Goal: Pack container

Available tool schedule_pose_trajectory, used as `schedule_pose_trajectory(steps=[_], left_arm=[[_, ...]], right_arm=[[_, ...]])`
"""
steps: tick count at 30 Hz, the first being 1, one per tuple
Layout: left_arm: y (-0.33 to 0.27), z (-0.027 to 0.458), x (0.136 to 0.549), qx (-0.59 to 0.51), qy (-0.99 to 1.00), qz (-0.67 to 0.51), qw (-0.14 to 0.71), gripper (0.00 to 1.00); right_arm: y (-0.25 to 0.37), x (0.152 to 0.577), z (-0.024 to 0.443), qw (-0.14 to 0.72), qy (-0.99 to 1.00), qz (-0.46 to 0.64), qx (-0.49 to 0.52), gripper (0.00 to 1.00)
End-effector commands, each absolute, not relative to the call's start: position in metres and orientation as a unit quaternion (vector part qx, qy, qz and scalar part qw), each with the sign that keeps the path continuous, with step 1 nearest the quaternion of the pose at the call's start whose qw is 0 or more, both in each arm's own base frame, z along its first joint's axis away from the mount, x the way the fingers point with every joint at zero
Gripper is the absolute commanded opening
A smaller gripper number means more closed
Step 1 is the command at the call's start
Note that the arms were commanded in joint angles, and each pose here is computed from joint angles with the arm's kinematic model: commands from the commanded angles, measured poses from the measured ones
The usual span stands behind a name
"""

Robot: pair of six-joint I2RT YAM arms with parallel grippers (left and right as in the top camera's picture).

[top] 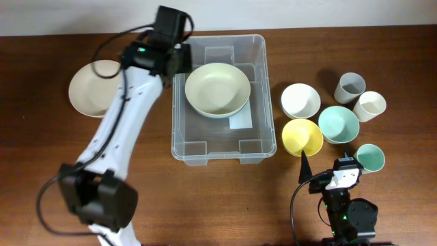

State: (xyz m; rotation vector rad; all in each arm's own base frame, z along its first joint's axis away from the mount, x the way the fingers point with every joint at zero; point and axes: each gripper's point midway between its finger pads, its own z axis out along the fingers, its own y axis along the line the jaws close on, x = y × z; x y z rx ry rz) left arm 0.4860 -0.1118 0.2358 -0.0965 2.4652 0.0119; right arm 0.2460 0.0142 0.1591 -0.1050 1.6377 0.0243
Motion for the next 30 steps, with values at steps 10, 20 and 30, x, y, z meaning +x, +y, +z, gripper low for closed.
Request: schedule_pose_trajectory(steps=[10,20,30], left_arm=[[-0.033,0.248,0.451,-0.113,0.956,-0.006,0.271,0.22],[-0.106,0.247,0.443,-0.024,0.962,-0.078,0.26,0.0],[-0.19,0.192,0.437,0.061,0.973,-0.084,0.207,0.01]], right_arm=[[0.014,0.246,0.157,0.681,0.731,0.011,-0.045,0.99],[0.014,0.246,0.157,0.681,0.731,0.011,-0.045,0.99],[0.014,0.246,0.157,0.681,0.731,0.011,-0.045,0.99]])
